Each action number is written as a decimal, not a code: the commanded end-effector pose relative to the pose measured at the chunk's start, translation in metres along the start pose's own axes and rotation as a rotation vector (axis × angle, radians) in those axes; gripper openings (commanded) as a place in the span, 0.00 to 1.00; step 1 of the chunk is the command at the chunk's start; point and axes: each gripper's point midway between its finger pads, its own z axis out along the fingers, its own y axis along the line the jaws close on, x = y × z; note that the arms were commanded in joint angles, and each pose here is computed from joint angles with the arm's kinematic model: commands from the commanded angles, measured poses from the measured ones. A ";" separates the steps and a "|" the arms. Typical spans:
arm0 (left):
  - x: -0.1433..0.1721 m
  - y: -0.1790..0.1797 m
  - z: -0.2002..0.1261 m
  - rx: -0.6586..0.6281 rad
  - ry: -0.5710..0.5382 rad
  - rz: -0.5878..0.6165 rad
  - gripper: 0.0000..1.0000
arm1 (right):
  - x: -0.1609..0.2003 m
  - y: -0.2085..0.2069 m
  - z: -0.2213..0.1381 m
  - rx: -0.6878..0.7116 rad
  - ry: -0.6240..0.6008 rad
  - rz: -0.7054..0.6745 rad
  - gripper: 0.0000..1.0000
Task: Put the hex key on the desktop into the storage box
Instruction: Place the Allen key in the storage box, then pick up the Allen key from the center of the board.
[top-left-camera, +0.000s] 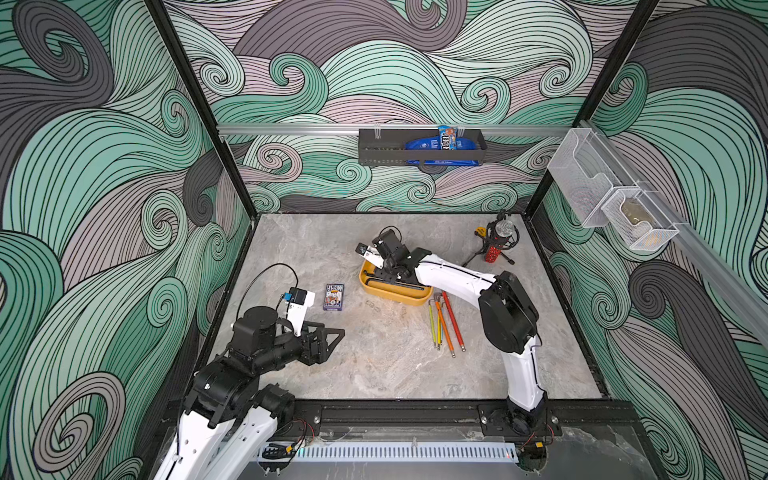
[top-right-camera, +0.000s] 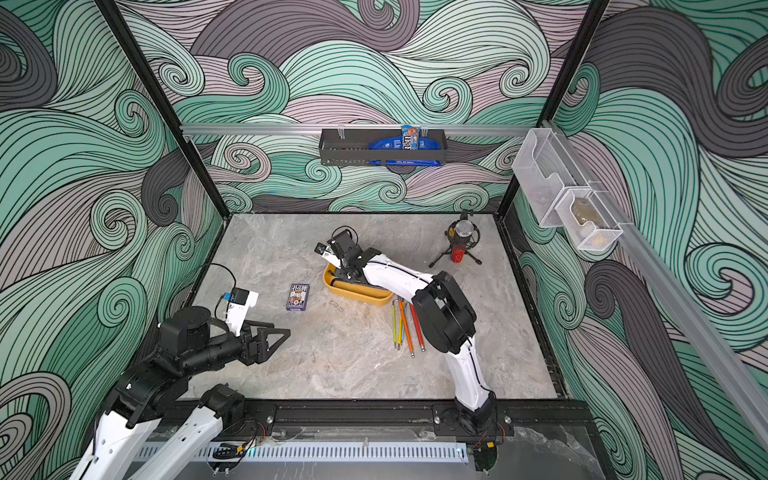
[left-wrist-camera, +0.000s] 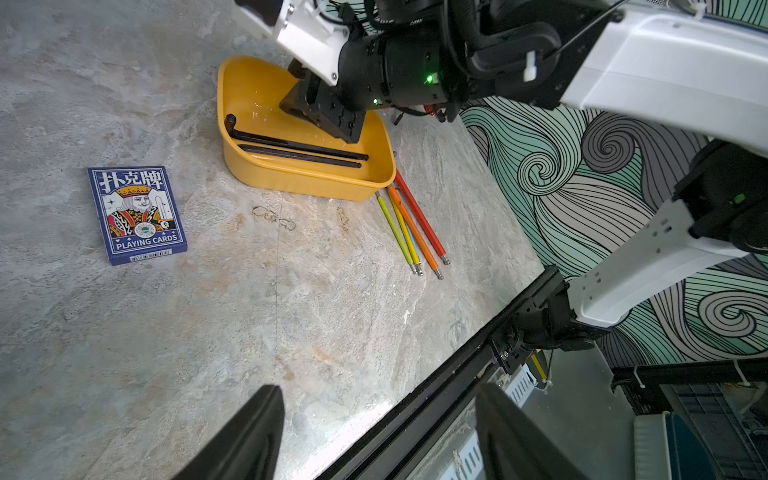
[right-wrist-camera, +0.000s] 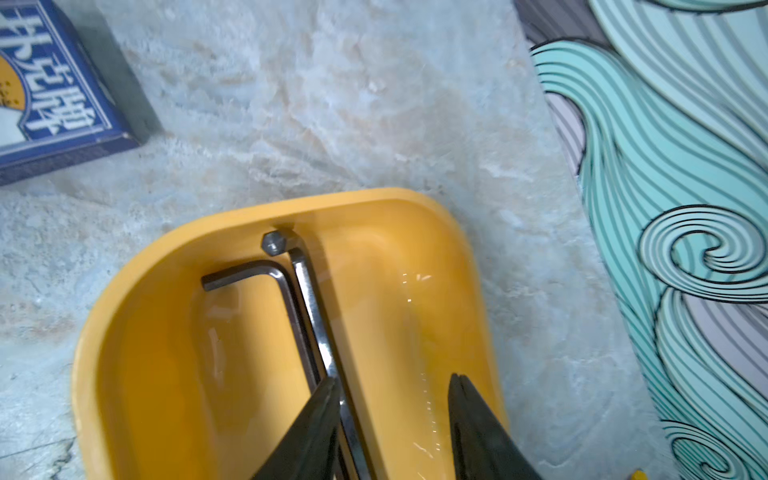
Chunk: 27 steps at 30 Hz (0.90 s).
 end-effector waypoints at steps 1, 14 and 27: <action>-0.003 -0.002 0.000 0.007 -0.003 0.048 0.75 | -0.021 -0.026 -0.038 0.056 -0.066 0.203 0.46; 0.003 -0.005 0.003 0.037 0.023 0.068 0.75 | 0.090 -0.057 -0.100 -0.011 0.088 1.022 0.45; 0.003 0.005 0.002 -0.018 0.005 0.035 0.76 | 0.233 -0.013 -0.096 -0.035 0.370 1.224 0.34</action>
